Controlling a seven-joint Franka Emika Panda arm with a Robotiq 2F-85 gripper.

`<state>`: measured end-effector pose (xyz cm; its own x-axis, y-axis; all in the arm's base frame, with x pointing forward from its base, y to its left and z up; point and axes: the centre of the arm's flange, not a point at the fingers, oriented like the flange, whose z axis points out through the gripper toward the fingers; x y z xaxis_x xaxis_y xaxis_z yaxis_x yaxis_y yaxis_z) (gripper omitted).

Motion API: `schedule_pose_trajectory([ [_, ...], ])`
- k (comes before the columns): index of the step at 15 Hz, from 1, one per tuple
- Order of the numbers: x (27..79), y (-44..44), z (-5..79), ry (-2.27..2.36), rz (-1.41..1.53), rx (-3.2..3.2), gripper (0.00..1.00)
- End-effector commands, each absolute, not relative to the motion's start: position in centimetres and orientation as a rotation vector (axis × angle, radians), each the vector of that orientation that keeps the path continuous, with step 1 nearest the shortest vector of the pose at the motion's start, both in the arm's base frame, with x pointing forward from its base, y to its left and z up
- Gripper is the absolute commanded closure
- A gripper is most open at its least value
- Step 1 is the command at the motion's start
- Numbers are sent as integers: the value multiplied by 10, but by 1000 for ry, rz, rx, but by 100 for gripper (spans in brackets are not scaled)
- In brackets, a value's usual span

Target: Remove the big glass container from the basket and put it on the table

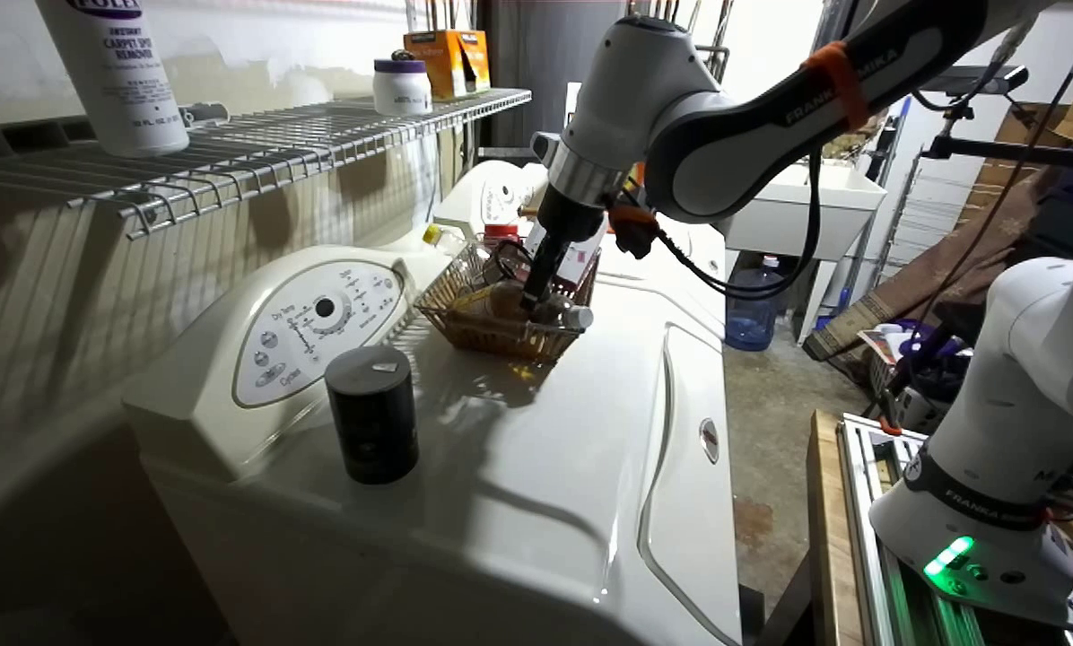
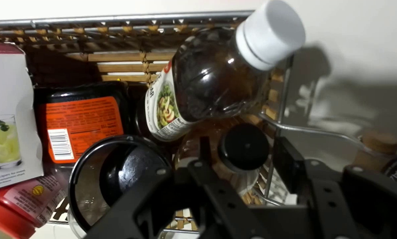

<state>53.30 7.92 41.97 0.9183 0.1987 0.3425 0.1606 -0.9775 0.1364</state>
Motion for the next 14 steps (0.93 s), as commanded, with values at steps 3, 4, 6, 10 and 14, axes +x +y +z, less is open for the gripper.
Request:
schedule_pose_trajectory([
  [3, 536, 82, 434, 190, 572, 2960, 87],
  [4, 533, 82, 437, 168, 564, 2965, 89],
  [6, 527, 84, 444, 146, 553, 2971, 88],
  [10, 514, 94, 470, 181, 560, 2955, 88],
  [14, 507, 100, 501, 224, 607, 2920, 88],
])
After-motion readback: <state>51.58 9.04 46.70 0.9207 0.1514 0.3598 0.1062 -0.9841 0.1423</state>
